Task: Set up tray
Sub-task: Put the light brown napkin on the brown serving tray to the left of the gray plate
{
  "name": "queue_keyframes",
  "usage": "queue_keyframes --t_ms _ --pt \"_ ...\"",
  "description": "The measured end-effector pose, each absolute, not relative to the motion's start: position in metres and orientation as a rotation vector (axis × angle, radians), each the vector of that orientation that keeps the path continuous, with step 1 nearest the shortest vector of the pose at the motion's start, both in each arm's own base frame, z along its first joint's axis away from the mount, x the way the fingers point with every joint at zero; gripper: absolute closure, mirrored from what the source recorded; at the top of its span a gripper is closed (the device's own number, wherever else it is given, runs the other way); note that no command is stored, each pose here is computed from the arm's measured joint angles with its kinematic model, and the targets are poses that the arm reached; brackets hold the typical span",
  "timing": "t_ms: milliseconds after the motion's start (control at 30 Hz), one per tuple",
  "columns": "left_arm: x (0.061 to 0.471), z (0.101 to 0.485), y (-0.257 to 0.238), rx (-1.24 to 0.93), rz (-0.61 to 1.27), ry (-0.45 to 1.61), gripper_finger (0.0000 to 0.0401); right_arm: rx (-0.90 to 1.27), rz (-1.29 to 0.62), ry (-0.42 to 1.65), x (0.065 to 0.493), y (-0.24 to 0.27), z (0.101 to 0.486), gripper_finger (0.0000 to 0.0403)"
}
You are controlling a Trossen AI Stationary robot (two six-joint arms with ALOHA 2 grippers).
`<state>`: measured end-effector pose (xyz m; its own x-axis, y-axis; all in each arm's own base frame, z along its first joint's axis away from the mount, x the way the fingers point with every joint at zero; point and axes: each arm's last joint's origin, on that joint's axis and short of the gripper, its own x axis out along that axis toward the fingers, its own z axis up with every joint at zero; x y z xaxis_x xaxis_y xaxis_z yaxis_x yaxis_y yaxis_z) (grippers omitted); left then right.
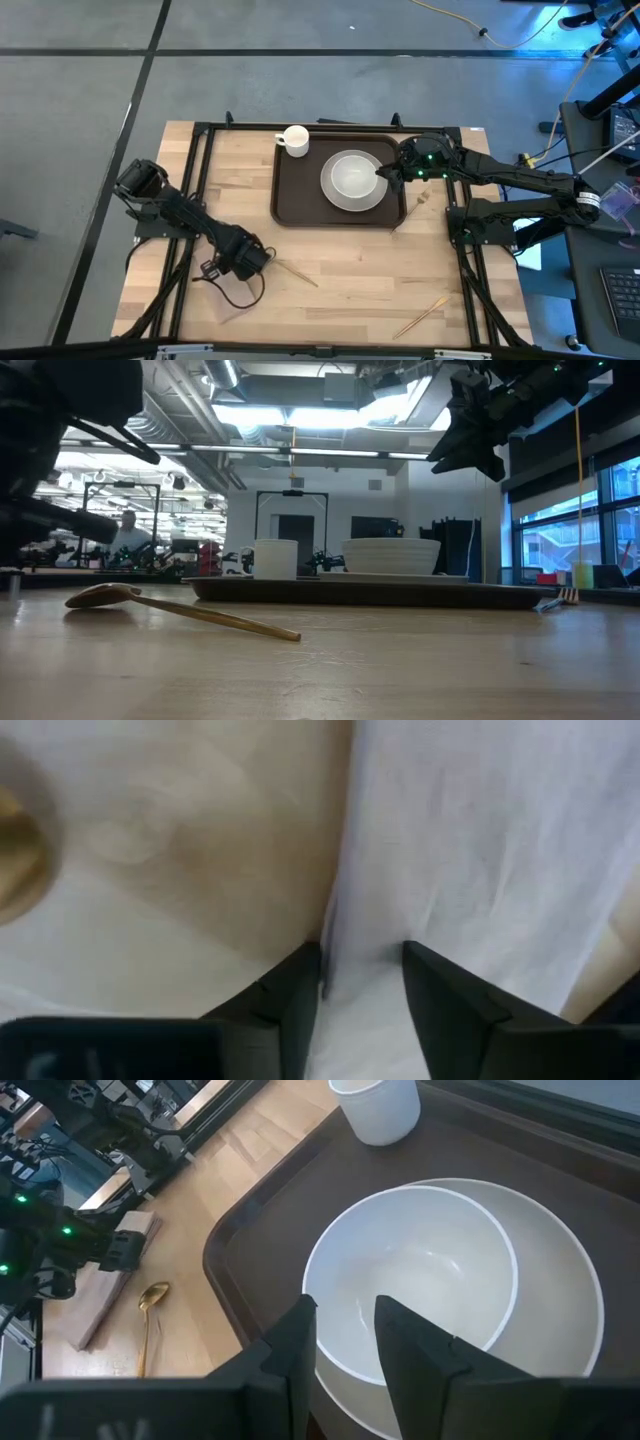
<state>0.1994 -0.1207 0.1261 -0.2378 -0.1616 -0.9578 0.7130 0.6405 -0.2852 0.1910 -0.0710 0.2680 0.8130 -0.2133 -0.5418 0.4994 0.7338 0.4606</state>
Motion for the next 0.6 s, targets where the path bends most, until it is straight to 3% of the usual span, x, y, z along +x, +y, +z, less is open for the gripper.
queue_keyframes --t_ms 433,600 --pt "0.1981 0.1206 -0.1208 0.391 -0.883 1.604 0.0383 0.636 -0.409 0.483 0.1909 -0.071 0.2679 0.0295" --pt "0.2035 0.125 -0.1126 0.313 -0.861 1.631 0.0395 0.636 -0.409 0.485 0.1909 -0.071 0.2677 0.0295"
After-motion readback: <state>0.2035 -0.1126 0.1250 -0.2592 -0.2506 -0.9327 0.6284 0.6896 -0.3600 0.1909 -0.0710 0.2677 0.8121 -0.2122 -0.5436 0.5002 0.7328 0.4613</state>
